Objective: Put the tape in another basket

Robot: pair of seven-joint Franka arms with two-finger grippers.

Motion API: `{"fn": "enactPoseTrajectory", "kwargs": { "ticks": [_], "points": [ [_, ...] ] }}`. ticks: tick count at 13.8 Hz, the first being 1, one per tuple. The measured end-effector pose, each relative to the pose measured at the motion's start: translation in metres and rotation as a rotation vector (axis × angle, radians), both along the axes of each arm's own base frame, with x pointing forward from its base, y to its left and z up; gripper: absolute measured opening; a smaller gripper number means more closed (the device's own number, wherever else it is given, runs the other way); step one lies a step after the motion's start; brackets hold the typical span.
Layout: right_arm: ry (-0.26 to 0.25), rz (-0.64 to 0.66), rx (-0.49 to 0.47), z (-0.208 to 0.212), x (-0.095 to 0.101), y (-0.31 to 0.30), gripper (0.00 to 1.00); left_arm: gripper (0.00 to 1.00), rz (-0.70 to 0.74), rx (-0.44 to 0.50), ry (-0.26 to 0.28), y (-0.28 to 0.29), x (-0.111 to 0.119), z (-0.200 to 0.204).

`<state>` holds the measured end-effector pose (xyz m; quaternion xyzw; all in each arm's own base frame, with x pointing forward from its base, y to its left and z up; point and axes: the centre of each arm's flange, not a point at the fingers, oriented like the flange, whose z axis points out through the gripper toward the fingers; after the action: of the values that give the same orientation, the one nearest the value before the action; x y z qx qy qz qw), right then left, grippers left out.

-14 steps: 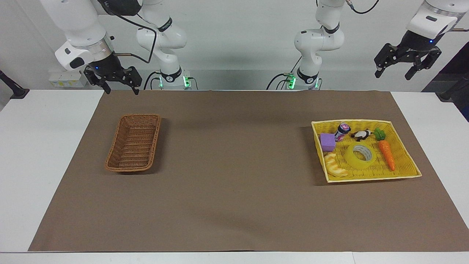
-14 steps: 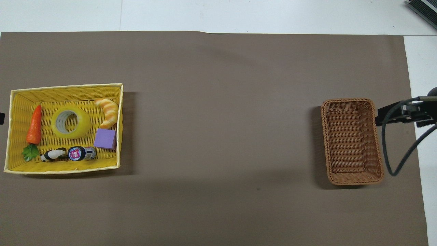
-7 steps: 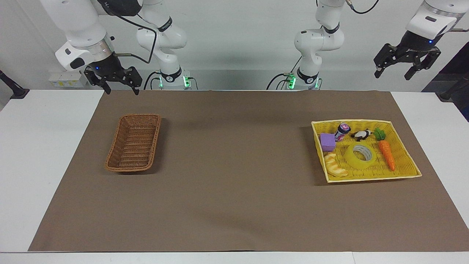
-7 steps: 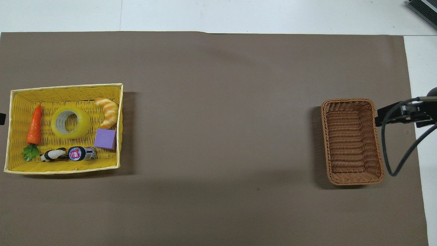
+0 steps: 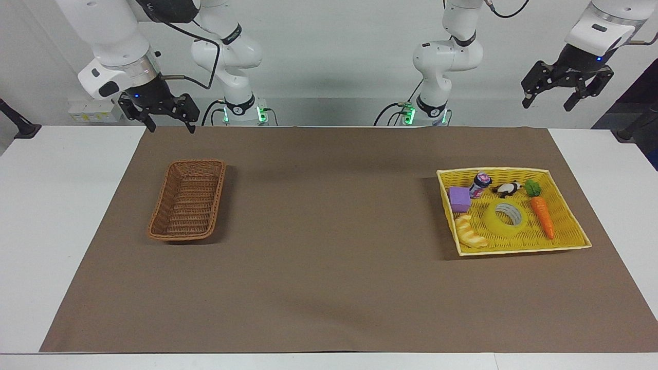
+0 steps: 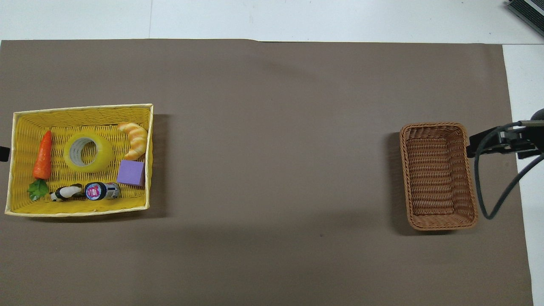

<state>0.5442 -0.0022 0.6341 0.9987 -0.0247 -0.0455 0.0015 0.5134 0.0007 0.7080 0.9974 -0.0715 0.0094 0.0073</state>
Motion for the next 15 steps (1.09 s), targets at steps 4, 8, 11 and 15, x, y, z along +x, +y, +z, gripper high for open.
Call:
{"fn": "enactPoseTrajectory", "kwargs": {
  "ticks": [4,8,11,15],
  "points": [
    [0.001,0.000,0.000,0.000,0.000,0.000,1.00,1.00,0.006,0.000,-0.007,0.003,-0.001,-0.002],
    [0.007,0.001,0.000,-0.003,0.000,0.001,1.00,1.00,0.010,0.000,-0.030,0.005,0.002,-0.003],
    [0.005,0.002,0.000,-0.003,0.000,0.001,1.00,1.00,0.012,0.001,-0.046,0.016,0.015,-0.025],
    [-0.006,0.007,0.000,-0.004,0.000,0.004,1.00,1.00,-0.012,0.003,-0.064,0.059,0.041,-0.103]
  ]
}}
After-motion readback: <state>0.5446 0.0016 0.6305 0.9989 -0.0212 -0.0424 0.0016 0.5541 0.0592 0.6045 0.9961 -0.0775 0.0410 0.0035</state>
